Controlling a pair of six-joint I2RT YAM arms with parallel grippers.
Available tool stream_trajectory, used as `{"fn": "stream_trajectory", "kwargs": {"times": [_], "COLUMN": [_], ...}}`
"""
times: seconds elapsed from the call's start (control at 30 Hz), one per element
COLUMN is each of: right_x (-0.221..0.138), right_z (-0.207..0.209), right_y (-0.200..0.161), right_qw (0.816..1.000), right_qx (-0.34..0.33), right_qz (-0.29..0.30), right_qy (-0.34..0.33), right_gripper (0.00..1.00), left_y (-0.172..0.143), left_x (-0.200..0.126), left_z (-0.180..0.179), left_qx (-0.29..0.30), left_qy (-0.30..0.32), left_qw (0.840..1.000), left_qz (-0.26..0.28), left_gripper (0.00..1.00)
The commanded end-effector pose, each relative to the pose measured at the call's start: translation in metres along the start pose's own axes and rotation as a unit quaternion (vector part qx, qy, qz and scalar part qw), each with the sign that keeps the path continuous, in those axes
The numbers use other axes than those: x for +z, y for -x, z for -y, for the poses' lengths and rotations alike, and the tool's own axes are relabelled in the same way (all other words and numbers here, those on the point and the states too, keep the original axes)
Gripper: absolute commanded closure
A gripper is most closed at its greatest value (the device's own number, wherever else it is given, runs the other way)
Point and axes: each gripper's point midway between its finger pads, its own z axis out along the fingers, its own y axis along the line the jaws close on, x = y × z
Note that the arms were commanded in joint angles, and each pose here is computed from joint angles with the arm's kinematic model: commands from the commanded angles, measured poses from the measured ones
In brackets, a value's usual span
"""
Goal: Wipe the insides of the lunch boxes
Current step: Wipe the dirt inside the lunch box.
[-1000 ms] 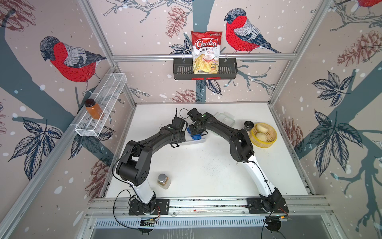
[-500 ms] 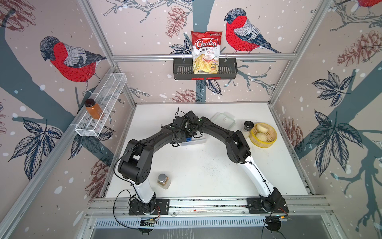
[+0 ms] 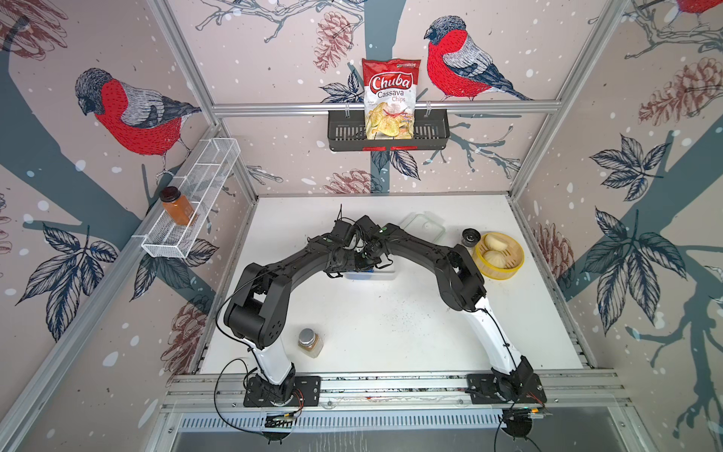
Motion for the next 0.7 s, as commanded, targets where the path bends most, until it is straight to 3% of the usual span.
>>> {"fn": "stream_trajectory", "kwargs": {"times": [0.0,0.33,0.53,0.67], "right_x": [-0.017,-0.052,-0.073,-0.083], "right_z": [0.033,0.084,0.14,0.149], "right_y": [-0.043,-0.043,-0.027,0.002], "right_qw": [0.993,0.984,0.944,0.935], "right_qx": [-0.006,0.02,0.028,0.045], "right_qz": [-0.077,-0.066,-0.042,0.014], "right_qy": [-0.093,-0.167,-0.327,-0.352], "right_gripper": [1.0,1.0,1.0,1.0], "left_y": [0.0,0.001,0.001,0.0], "left_x": [0.002,0.002,0.0,-0.002], "left_z": [-0.009,-0.009,-0.008,-0.007], "left_qx": [-0.005,-0.005,-0.003,-0.002], "left_qy": [0.023,0.022,0.019,0.015], "left_qw": [1.0,1.0,1.0,1.0], "left_qz": [0.001,0.001,-0.002,-0.002], "left_gripper": [1.0,1.0,1.0,1.0]}}
